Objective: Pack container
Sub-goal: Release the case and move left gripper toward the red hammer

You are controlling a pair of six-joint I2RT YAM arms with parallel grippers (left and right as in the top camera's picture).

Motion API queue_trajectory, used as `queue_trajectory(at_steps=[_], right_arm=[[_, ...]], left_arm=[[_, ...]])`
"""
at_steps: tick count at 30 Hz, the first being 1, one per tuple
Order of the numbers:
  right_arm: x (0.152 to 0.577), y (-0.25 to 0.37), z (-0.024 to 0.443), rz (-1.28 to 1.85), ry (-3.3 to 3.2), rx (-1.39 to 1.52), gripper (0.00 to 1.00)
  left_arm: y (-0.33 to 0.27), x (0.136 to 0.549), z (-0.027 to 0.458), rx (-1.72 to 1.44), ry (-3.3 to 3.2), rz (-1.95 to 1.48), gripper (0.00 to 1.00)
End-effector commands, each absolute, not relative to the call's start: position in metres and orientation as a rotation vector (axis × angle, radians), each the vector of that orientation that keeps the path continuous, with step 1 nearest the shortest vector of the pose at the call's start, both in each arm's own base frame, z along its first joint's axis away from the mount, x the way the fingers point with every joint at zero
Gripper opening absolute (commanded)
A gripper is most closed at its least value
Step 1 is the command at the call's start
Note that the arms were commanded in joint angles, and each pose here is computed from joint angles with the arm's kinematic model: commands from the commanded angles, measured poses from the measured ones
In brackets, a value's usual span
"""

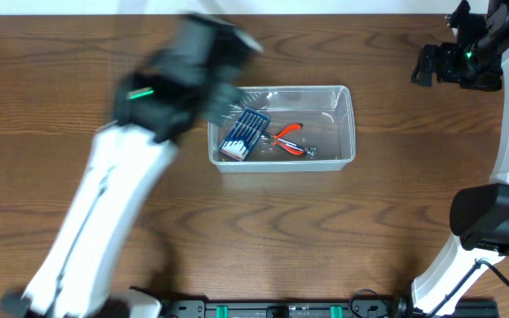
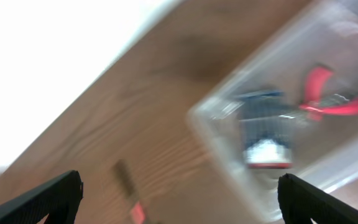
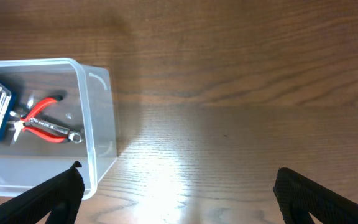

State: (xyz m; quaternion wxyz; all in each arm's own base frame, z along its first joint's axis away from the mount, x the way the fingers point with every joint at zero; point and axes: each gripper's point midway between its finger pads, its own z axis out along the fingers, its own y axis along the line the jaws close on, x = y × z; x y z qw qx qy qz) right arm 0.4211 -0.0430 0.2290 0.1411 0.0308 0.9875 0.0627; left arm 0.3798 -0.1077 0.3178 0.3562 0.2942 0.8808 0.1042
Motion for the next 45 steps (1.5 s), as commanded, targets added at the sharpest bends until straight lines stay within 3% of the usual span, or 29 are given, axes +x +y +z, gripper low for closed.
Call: queue_trajectory(at_steps=[1,6,9,17,28,36,45], right_arm=[[0.421,-0.04,0.229,0.19,2.852,0.052,0.99],[0.421,-0.04,0.229,0.189,2.853,0.047,0.99],[0.421,-0.039,0.229,0.189,2.853,0.047,0.99],[0.421,-0.04,0.229,0.189,2.852,0.048,0.99],[0.417,-0.039,0.228,0.194,2.869,0.052,0.99],[0.408,-0.037,0.226,0.203,2.904,0.06,0.99],[0.397,-0.036,0.224,0.215,2.953,0.068,0.99]], left_arm=[[-0.009,0.372,0.327,0.263,2.391,0.376,0.98],[0.089,0.359,0.299,-0.455,2.479,0.261,0.98],[0.106,0.35,0.264,-0.746,2.564,0.07,0.98],[0.116,0.34,0.192,-1.336,2.635,0.041,0.98],[0.103,0.359,0.159,-1.413,2.57,0.095,0.98],[0.098,0.345,0.095,-1.535,2.557,0.111,0.98],[0.104,0.341,0.08,-1.56,2.527,0.168,0.98]])
